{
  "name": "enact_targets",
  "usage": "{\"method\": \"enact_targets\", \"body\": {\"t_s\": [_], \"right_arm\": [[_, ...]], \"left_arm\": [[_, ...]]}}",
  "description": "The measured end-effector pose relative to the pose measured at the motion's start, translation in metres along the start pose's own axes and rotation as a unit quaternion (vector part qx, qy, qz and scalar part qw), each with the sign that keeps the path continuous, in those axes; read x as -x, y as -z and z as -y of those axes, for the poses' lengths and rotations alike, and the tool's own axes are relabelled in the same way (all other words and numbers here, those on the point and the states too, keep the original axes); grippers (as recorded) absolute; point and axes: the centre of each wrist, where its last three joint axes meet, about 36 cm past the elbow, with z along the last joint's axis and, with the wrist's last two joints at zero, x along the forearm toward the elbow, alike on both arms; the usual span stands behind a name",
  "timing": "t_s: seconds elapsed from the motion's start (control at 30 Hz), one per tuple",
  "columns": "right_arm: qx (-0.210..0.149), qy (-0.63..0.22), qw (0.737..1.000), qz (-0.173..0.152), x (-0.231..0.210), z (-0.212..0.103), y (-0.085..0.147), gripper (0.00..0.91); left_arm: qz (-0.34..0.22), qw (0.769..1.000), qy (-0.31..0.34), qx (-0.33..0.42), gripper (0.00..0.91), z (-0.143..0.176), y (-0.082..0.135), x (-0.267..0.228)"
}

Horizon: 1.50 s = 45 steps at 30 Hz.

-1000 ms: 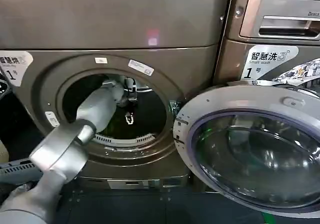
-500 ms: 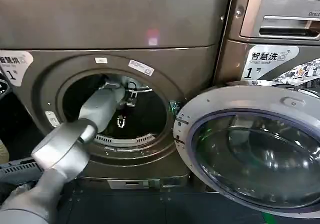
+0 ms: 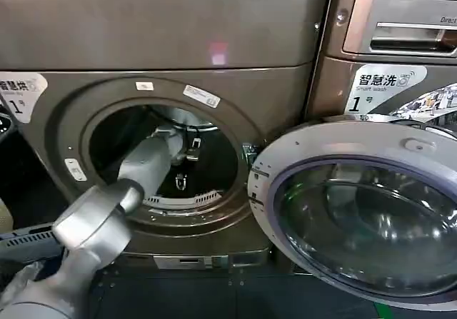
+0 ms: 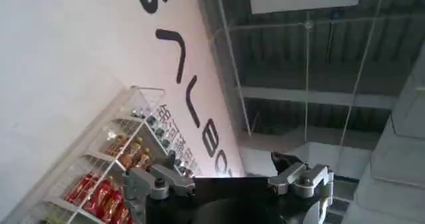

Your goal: Grasp the clothes from the dryer.

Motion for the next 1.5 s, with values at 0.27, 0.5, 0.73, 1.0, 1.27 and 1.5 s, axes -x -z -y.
{"method": "enact_targets", "body": {"t_s": [0.27, 0.5, 0.73, 1.0, 1.27, 1.5], "right_arm": [[-0.001, -0.001, 1.0, -0.001, 0.0, 0.001, -0.001, 0.907], [0.0, 0.001, 1.0, 0.001, 0.002, 0.0, 0.0, 0.907], [-0.002, -0.001, 1.0, 0.001, 0.003, 0.002, 0.001, 0.907], [-0.001, -0.002, 1.0, 0.0, 0.002, 0.002, 0.0, 0.907], [-0.001, -0.005, 1.0, 0.0, 0.0, 0.003, -0.001, 0.907], [0.001, -0.004, 1.0, 0.003, 0.0, 0.001, -0.001, 0.907]], "left_arm": [[0.002, 1.0, -0.027, -0.002, 0.091, 0.007, -0.006, 0.008], [0.002, 0.999, -0.036, -0.001, 0.0, 0.005, -0.009, 0.005], [0.002, 0.999, -0.04, 0.001, 0.0, 0.005, -0.008, 0.005], [0.004, 0.999, -0.046, -0.001, 0.0, 0.008, -0.01, 0.009], [0.025, 0.999, -0.028, -0.022, 0.0, 0.011, -0.01, 0.013], [0.072, 0.995, 0.039, -0.051, 0.0, 0.01, -0.007, 0.008]]}}
